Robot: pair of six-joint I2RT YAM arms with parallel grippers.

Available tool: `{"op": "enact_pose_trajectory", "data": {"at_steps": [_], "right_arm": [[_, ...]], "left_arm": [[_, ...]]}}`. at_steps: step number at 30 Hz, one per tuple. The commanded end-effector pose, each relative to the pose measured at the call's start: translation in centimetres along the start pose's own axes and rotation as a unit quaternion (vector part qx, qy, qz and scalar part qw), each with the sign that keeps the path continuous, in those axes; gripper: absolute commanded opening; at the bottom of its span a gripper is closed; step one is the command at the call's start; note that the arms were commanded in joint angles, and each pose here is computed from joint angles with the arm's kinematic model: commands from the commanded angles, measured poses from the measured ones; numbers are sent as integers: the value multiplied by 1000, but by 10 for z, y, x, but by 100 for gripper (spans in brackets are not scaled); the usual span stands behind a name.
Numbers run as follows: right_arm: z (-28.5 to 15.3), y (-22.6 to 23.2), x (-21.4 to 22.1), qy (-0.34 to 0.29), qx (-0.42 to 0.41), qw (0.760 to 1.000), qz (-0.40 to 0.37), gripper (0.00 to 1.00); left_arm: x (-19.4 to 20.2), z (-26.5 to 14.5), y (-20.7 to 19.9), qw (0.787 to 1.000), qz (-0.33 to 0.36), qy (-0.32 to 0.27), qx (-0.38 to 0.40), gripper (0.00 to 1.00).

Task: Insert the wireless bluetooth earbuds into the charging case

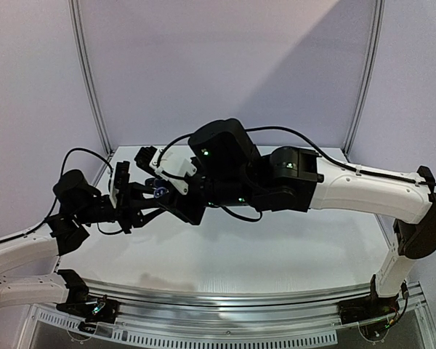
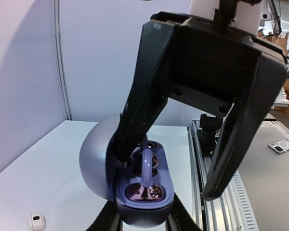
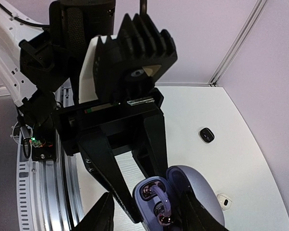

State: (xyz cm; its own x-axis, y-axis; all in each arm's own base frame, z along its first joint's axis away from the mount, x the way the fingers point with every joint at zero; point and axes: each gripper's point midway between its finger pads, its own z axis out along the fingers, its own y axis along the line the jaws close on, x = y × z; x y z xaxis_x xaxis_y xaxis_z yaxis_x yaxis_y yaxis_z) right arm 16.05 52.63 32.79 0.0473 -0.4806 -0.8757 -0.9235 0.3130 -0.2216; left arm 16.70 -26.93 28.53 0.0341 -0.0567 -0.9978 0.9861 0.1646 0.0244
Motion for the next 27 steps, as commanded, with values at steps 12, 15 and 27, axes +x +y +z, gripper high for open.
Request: {"op": "enact_pose_trajectory", "data": {"at_steps": [12,15,27], "right_arm": [[-59,-30,-58,-100,32,994,39,50],[-61,-29,-58,-99,28,994,45,45],[-47,-8,-17,-29,1,989,142,0]], "left_arm": [[-16,1,-11,999,26,-24,20,0],[-17,0,-11,999,28,-26,17,0],[-16,-1,-8,999,30,-24,6,0]]}}
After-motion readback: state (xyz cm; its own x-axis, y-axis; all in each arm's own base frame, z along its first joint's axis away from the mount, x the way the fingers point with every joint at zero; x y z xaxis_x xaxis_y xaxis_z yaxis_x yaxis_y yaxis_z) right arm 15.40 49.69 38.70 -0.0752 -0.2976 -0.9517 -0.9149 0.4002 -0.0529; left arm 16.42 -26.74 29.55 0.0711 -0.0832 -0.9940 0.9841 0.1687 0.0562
